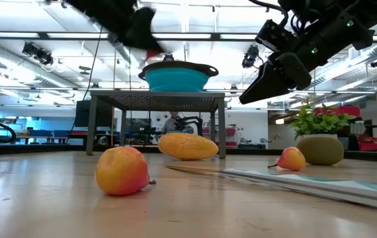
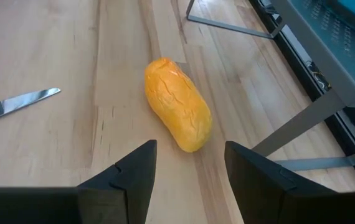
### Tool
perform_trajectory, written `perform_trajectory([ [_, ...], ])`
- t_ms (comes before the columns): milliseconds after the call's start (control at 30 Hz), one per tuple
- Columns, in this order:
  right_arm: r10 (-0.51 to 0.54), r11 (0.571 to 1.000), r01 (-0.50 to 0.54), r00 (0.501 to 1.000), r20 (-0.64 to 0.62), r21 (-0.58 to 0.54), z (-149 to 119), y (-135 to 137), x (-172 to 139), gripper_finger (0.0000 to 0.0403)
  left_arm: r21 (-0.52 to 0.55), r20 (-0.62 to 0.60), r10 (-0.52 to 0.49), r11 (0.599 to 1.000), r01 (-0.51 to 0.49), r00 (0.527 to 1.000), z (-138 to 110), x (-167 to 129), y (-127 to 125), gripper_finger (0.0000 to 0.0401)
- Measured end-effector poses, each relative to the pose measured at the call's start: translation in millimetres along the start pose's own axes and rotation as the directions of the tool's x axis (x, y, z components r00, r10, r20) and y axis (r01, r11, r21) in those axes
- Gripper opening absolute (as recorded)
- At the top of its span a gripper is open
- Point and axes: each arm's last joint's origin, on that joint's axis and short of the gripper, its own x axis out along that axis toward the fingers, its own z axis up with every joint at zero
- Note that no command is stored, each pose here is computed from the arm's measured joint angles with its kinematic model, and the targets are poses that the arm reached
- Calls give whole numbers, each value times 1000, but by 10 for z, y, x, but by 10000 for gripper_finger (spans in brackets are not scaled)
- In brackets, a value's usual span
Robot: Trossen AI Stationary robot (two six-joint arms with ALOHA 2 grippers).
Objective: Pick & Place Fruit
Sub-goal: Put the orange pear into the blue strainer bowl on the shelf
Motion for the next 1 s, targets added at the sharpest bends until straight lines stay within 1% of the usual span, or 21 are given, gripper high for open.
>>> perform_trajectory([
  [67,0,1000,0,1000,-1,-1,-1,0,0,199,4,108,19,1000,-20,994,192,26,104,144],
  [167,0,1000,0,1000,-1,0,-1,0,0,199,20,230,81,996,-88,970,383,76,271,148],
  [233,1,1000,-1,1000,-1,0,-1,0,0,199,44,273,110,991,-127,956,429,142,384,151],
  [267,0,1000,0,1000,-1,0,-1,0,0,199,48,285,110,991,-128,952,430,192,434,151],
  [333,1,1000,-1,1000,-1,-1,-1,0,0,199,48,294,71,995,-89,953,404,296,533,151],
  [433,1,1000,-1,1000,-2,-1,-2,0,0,199,17,314,13,1000,-19,949,356,471,668,148],
  [467,1,1000,-1,1000,-1,-1,-1,0,0,199,13,308,15,1000,-21,951,328,523,719,147],
  [567,1,1000,-1,1000,-2,-1,-2,0,0,199,-10,327,72,997,-73,942,299,655,856,145],
  [667,1,1000,-1,1000,-3,-1,-2,0,0,199,-19,298,114,993,-114,948,232,760,957,150],
  [767,1,1000,-1,1000,-7,-3,-6,1,0,199,-67,271,137,990,-123,953,179,823,1009,159],
  [867,1,1000,-1,1000,-6,-3,-6,1,0,199,-130,257,137,986,-106,957,156,844,1044,171],
  [1000,1,1000,-1,1000,-6,5,-6,1,0,199,-134,243,132,986,-102,961,129,868,1030,192],
])
